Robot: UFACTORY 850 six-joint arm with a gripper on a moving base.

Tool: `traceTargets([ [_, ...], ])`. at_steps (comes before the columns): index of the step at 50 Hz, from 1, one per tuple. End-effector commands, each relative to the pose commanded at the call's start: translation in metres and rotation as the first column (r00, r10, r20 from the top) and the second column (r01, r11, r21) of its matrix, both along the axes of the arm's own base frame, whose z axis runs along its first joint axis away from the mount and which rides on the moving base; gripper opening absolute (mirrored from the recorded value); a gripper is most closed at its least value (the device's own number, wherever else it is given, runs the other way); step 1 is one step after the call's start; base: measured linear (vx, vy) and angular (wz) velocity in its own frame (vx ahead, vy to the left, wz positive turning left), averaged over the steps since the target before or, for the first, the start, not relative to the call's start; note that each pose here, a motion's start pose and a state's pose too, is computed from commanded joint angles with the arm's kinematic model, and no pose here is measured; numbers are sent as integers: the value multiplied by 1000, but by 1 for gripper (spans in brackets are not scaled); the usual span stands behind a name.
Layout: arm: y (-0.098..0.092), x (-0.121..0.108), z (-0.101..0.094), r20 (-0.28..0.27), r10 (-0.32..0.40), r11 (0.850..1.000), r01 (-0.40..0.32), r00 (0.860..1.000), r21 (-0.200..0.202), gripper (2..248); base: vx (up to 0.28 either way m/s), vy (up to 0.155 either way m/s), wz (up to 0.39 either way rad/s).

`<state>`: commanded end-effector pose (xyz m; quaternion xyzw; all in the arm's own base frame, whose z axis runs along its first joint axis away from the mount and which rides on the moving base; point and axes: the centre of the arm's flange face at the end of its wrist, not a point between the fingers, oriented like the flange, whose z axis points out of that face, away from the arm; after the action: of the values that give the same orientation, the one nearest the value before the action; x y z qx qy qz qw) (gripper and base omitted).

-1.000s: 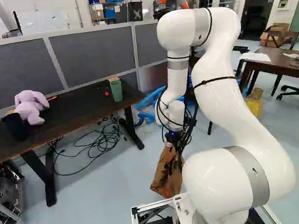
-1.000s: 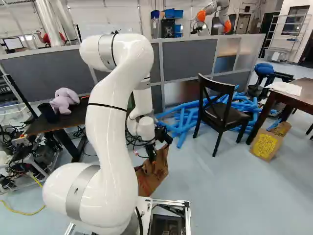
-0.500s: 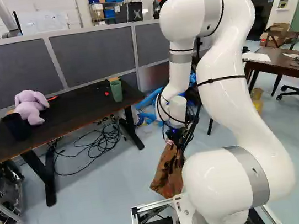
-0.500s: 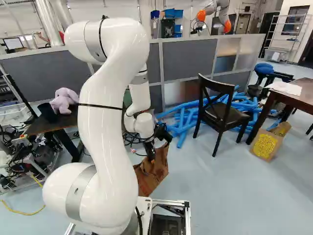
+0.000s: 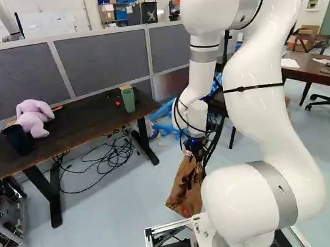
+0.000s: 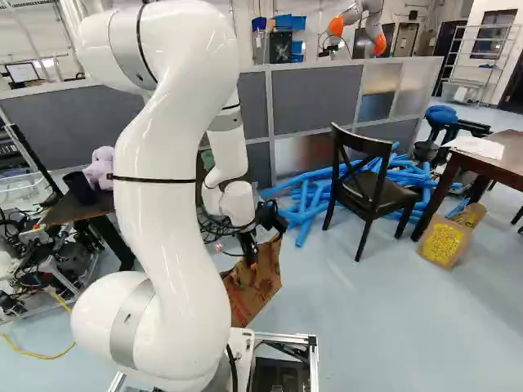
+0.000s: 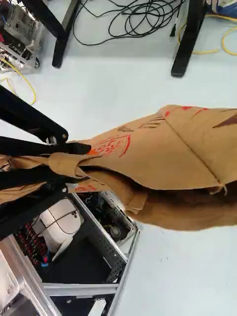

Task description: Pick up the bag on the ground and place it on the table

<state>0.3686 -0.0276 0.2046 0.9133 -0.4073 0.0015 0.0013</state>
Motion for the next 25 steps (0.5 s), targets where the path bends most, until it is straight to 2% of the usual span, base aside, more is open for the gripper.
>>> traceTargets([
  [25, 1, -11, 37, 29, 2, 1000, -2, 1000, -4, 25, 0, 0, 0],
])
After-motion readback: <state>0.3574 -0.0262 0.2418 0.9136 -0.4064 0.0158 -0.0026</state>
